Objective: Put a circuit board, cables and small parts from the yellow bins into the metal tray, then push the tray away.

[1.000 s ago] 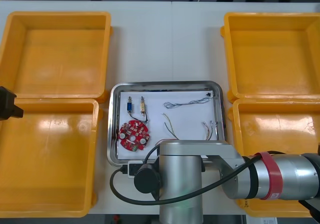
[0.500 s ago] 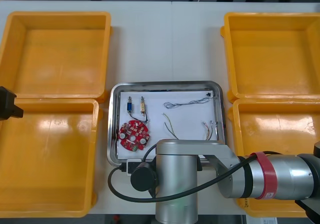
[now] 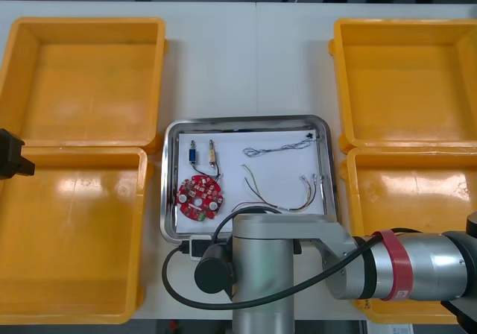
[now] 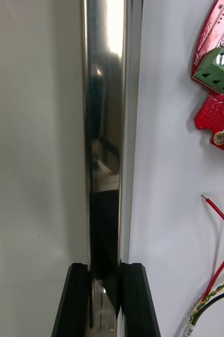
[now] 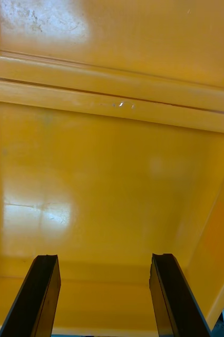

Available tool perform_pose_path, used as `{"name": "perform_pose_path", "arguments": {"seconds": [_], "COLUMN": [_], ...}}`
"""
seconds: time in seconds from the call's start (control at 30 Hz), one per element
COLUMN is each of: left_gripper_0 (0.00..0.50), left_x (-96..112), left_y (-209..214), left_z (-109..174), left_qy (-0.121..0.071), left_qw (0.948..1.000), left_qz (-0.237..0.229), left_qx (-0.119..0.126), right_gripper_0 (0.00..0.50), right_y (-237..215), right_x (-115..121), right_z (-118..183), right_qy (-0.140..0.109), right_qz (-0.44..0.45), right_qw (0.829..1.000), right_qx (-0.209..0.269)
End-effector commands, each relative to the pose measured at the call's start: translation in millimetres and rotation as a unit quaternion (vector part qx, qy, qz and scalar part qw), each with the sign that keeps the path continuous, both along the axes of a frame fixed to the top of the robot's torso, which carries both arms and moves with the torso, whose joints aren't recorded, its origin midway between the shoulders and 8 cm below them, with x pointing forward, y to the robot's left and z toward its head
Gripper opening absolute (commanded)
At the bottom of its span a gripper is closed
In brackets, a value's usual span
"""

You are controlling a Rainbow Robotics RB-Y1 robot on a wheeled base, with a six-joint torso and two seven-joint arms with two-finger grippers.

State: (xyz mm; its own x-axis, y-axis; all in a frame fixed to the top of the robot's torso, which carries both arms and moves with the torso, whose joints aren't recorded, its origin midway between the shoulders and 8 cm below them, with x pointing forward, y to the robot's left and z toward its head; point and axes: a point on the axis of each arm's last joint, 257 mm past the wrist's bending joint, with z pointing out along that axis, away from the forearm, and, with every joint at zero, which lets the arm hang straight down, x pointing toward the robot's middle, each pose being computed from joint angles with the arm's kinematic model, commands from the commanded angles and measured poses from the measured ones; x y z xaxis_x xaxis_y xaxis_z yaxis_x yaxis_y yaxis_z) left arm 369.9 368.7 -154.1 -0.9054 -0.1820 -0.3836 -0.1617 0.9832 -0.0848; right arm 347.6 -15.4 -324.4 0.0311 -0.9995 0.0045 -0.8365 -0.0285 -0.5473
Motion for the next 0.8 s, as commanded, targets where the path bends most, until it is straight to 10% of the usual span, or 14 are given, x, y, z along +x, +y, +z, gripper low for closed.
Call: {"name": "perform_pose_path", "arguments": {"seconds": [0.03,0.8], "left_gripper_0": [0.5,0.5], "left_x": [-3.0,-3.0], "left_y": [17.6,17.6], "left_z": [14.5,14.5], "left_qy": [-0.012,-0.012], "left_qw": [0.9984,0.9984], "left_qz": [-0.031,-0.031], "left_qx": [0.046,0.046], "right_gripper_0": [0.0,0.0], "right_y": [11.9,11.2], "right_x": [-12.1,38.1], "right_z": [-3.7,36.2], "right_qy": [-0.002,-0.066], "right_qz": [0.025,0.03], "right_qw": [1.0,0.997], "right_qx": [0.001,-0.008]}}
